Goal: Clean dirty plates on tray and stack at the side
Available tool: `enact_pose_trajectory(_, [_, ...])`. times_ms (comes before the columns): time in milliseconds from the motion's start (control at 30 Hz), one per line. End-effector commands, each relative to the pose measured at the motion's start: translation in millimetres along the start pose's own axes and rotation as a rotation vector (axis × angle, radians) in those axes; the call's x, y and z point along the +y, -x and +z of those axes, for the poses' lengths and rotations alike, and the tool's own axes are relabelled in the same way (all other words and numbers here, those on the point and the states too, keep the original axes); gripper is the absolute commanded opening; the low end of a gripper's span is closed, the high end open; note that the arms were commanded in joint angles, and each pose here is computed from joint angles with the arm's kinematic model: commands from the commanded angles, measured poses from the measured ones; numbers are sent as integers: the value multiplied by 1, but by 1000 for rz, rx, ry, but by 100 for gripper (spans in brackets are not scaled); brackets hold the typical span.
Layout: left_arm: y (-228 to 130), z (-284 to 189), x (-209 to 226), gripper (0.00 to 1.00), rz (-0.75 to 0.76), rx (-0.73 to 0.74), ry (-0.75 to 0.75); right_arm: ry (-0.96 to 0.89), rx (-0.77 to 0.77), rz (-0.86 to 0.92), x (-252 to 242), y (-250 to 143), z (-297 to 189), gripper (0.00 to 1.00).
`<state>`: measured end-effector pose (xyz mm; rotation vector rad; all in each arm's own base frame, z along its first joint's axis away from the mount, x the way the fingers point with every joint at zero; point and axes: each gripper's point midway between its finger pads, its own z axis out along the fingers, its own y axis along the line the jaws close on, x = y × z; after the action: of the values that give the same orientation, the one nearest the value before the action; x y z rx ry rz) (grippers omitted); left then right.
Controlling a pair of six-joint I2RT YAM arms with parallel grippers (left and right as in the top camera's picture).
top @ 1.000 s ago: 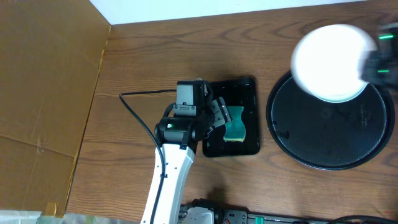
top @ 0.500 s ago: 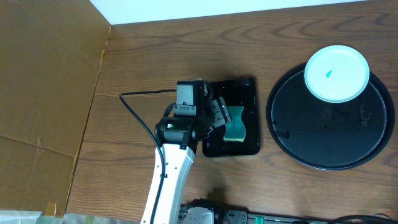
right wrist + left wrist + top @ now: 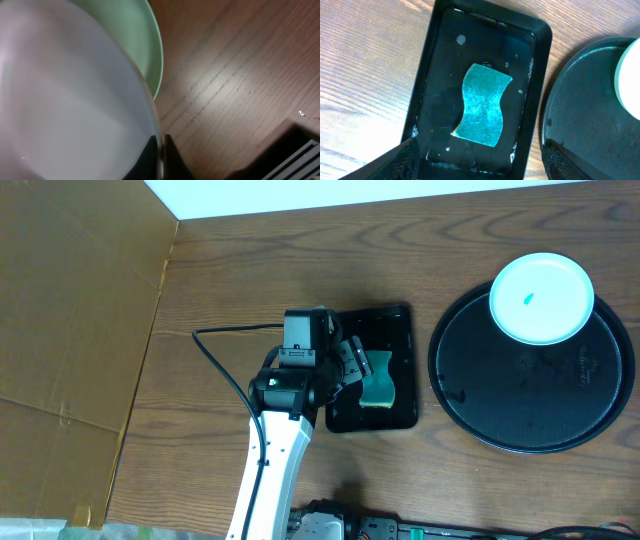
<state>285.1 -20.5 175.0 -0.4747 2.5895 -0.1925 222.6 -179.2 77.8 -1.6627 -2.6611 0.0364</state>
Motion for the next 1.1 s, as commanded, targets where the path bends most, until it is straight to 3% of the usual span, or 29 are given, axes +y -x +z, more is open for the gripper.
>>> enact_pose_trajectory(0, [8, -5, 0, 79, 10, -24, 5, 46, -41, -22, 6, 7, -14, 26])
enact_pose_trajectory(100, [8, -5, 0, 79, 10, -24, 5, 181, -99, -92, 30, 9, -45, 33])
enact_pose_trajectory(233, [8, -5, 0, 79, 10, -24, 5, 456, -204, -244, 80, -1, -107, 31])
enact_pose_trajectory(333, [8, -5, 0, 79, 10, -24, 5, 687, -291, -422, 120, -29, -161, 29])
enact_pose_trajectory(500, [8, -5, 0, 79, 10, -24, 5, 799, -398, -666, 158, -80, -203, 29])
enact_pose_trajectory(633, [8, -5, 0, 79, 10, -24, 5, 761, -423, -892, 189, -120, -196, 29])
enact_pose_trajectory(733, [8, -5, 0, 79, 10, -24, 5, 649, -428, -956, 203, -130, -175, 32])
enact_pose_trajectory(933, [8, -5, 0, 79, 10, -24, 5, 613, -324, -1073, 246, -159, -130, 32])
enact_pose_trajectory(1067, [8, -5, 0, 79, 10, -24, 5, 594, -254, -1106, 267, -168, -96, 27])
